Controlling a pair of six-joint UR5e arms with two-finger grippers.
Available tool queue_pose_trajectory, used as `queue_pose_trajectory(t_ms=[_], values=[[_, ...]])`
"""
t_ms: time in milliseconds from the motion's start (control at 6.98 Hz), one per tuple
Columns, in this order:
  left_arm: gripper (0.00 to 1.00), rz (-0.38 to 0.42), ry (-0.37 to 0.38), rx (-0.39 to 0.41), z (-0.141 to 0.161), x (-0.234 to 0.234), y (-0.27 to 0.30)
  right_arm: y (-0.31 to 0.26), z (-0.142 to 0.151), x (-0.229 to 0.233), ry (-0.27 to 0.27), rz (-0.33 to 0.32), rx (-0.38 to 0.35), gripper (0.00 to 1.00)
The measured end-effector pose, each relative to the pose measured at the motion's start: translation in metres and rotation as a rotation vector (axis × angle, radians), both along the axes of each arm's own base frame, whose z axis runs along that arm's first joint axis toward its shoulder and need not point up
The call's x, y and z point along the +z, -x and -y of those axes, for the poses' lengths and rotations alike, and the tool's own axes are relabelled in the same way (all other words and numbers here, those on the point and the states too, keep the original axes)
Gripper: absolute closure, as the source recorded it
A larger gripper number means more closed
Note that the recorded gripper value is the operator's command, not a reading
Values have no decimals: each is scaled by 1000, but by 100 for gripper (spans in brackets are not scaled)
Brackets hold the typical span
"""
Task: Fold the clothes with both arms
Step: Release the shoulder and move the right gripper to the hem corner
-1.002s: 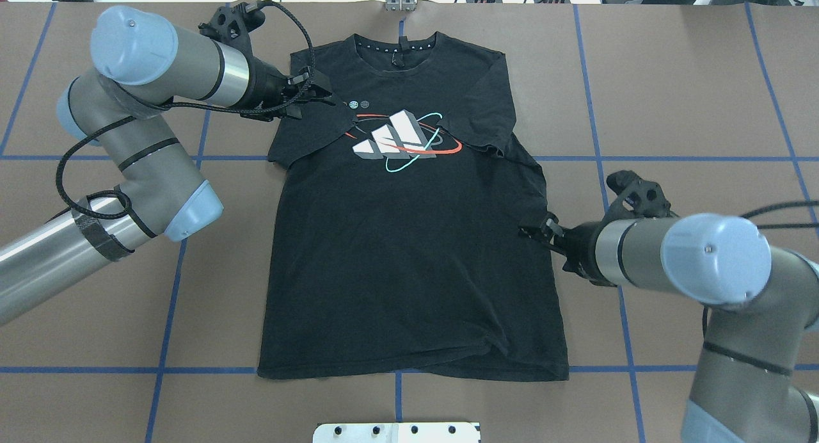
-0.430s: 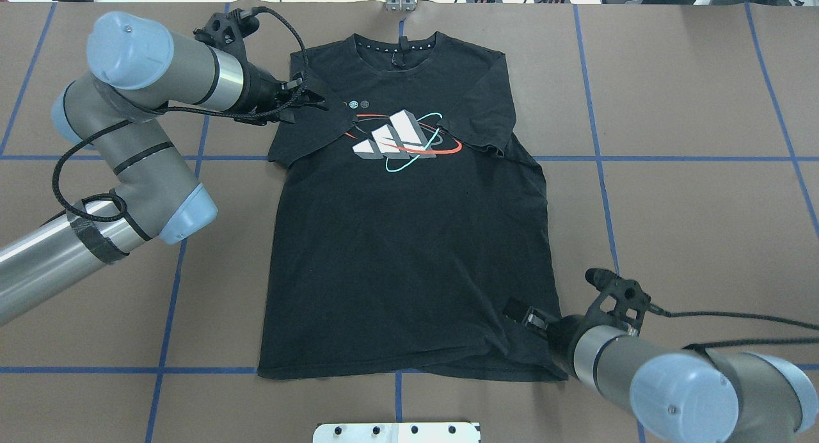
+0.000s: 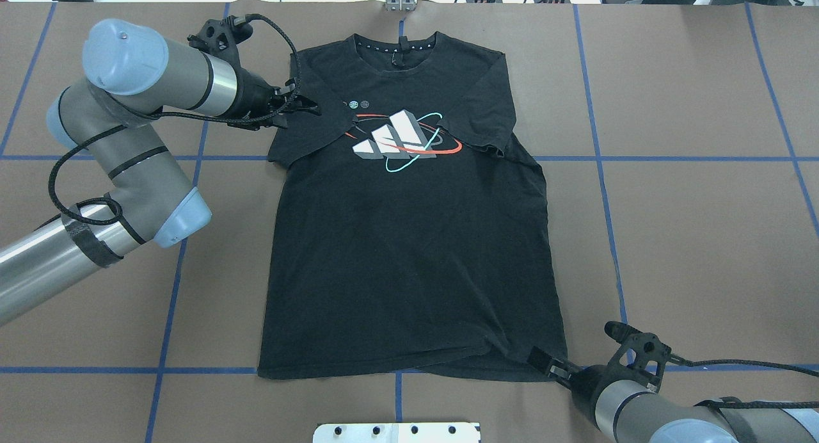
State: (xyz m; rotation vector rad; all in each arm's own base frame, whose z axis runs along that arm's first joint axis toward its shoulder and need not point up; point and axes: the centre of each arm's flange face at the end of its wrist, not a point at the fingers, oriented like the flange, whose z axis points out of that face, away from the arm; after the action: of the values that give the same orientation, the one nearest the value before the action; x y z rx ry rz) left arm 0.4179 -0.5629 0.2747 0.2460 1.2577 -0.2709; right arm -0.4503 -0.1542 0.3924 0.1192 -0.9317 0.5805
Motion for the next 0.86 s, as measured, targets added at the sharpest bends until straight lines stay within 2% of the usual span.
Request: queue_pose_trajectory(t_ms=[143,430,859], values=[[23,-1,-1,1,0,0,0,3,-1,6,3,-10,1,15],[23,-1,-1,1,0,0,-1,4,-3,8,5,-14,-1,30],[23,0,-2,1,0,1,-1,5,-8,8,6,-15,-13,30]])
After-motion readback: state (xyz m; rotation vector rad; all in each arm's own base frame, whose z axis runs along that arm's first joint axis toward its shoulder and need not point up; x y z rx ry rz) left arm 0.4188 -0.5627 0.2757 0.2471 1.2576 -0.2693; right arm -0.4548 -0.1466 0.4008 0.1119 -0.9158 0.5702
